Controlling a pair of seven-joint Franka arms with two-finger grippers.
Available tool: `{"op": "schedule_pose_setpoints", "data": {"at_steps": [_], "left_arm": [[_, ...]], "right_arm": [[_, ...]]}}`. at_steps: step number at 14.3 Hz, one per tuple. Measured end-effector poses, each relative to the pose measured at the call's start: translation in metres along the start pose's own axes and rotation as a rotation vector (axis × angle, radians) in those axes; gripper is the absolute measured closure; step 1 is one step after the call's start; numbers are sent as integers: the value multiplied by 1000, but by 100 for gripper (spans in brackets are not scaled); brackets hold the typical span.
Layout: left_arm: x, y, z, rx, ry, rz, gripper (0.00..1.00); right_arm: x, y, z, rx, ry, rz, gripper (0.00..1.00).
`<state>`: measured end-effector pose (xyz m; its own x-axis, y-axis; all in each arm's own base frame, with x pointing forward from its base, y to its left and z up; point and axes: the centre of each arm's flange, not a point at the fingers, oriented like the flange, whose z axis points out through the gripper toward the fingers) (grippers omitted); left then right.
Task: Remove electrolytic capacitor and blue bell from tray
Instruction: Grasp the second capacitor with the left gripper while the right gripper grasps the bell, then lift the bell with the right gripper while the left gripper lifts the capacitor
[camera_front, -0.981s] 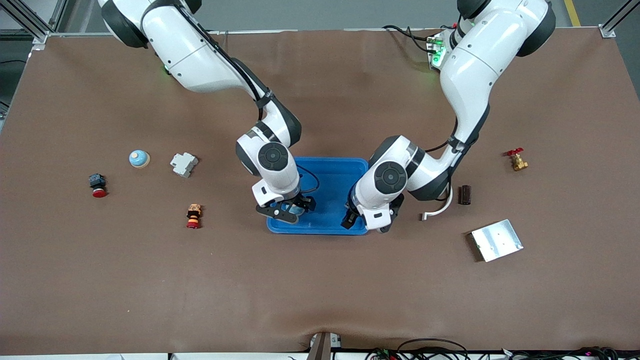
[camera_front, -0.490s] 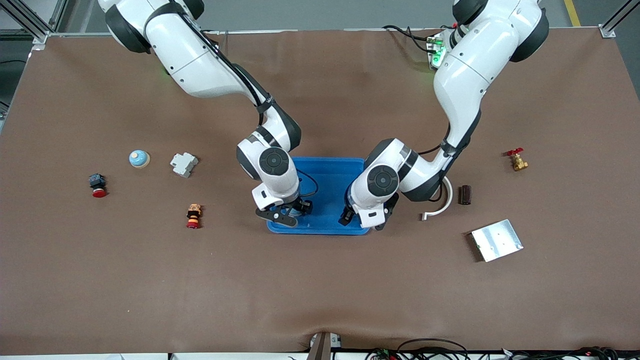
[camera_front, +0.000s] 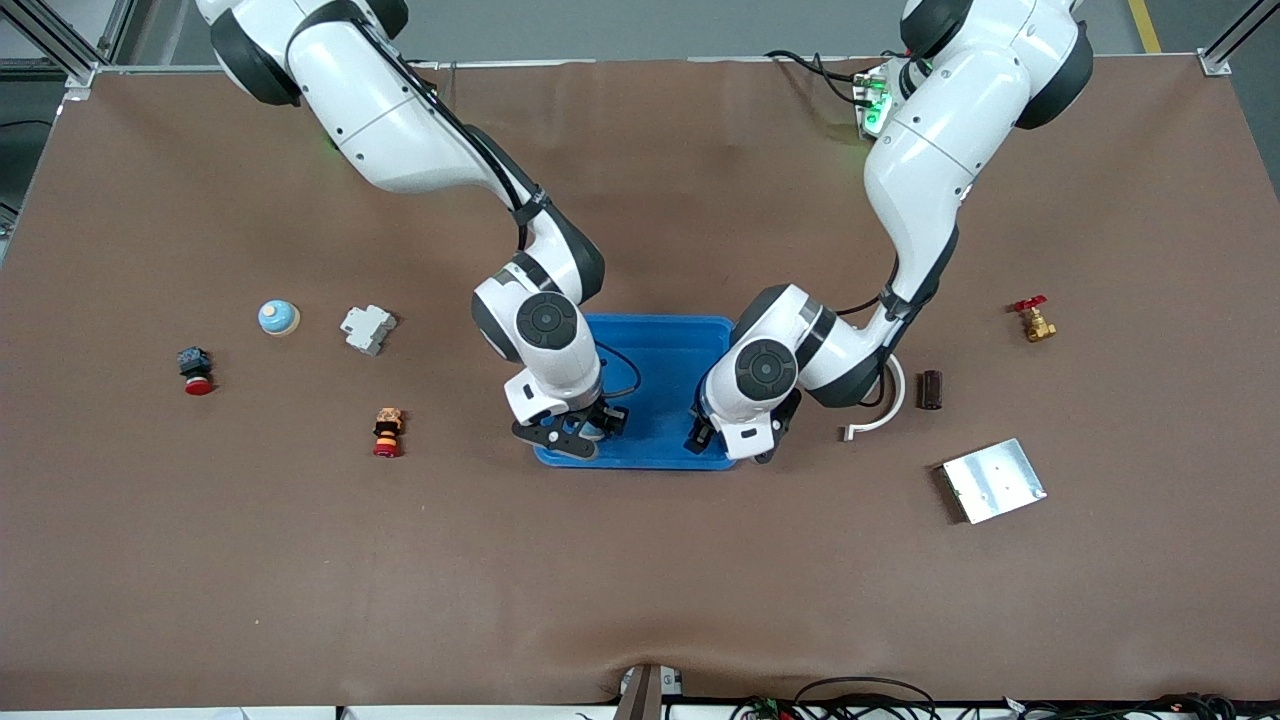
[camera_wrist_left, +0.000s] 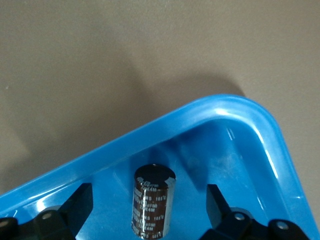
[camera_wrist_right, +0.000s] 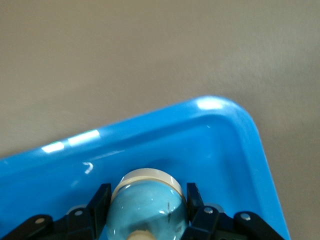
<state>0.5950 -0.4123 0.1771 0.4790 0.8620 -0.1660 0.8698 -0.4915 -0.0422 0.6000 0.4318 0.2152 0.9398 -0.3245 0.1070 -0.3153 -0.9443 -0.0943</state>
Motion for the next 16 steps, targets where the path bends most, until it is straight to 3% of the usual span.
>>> {"op": "schedule_pose_setpoints", "data": {"at_steps": [3, 5, 10, 16], "left_arm": [[-4, 0, 0, -1, 0, 6, 0], [-6, 0, 0, -2, 0, 7, 19], [-5, 2, -2, -6, 0, 7, 67], [0, 2, -7, 21, 9, 0, 66]], "right_arm": [[12, -3, -42, -56, -16, -29, 34], [26, 1, -85, -97, -28, -61, 34], [95, 65, -161, -86, -86, -182, 34], [148, 175, -147, -105, -135, -351, 34]]}}
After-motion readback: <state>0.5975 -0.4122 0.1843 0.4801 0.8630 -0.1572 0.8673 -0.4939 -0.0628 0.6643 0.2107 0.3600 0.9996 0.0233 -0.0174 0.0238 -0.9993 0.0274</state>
